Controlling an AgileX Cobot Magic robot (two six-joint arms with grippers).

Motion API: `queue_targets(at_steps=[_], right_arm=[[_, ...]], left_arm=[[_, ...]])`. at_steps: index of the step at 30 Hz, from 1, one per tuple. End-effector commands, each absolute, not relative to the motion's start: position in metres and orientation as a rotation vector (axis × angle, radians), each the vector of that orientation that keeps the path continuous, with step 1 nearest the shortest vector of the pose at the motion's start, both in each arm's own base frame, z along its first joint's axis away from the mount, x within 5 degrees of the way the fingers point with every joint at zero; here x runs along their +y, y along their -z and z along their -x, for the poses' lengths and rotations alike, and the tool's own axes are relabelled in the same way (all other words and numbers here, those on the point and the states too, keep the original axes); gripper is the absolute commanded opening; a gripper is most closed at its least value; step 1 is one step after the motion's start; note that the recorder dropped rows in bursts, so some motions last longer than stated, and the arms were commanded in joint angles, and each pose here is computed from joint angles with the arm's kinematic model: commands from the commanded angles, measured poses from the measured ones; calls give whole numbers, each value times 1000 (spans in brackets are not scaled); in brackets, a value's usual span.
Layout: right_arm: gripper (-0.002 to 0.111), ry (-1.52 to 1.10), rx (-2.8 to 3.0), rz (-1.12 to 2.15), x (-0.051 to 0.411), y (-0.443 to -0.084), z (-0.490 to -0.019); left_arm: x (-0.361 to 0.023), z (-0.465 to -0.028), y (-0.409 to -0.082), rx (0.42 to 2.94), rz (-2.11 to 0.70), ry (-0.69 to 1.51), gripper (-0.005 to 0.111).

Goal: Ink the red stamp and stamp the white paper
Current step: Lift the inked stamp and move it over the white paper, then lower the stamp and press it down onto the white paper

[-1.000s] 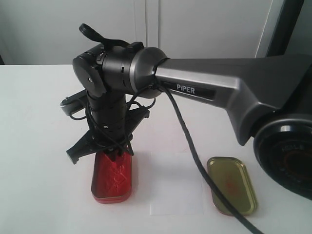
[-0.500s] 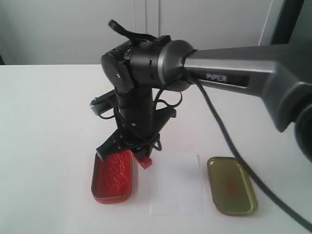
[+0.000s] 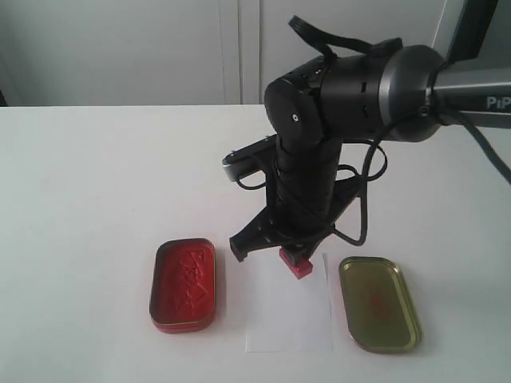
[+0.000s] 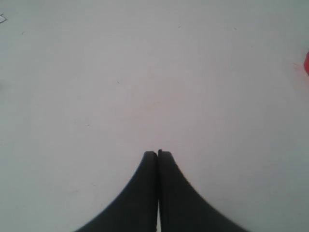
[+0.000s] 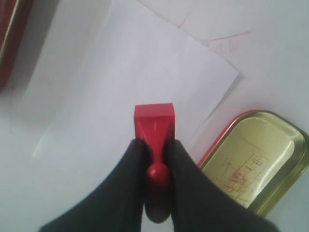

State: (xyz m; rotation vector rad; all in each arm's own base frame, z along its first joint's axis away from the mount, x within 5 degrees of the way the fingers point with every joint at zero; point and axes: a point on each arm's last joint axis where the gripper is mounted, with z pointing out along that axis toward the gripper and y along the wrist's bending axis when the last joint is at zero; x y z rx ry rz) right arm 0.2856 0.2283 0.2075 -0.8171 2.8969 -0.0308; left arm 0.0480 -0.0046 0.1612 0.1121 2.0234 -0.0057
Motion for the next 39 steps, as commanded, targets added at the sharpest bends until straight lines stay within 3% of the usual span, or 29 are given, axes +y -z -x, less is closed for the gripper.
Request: queue_targets(at_steps=[1,20,39], right_arm=[[0,34,2888,820,222,-201,-283],[0,-135,2906,719,226,-176,-273],[0,-94,2912,745,225,-167,-276]], left_arm=[[-5,-47,-157,2039,-115,11,0],[-5,-47,-157,2039,-115,11,0],[-5,-47,-157,2039,-115,11,0]])
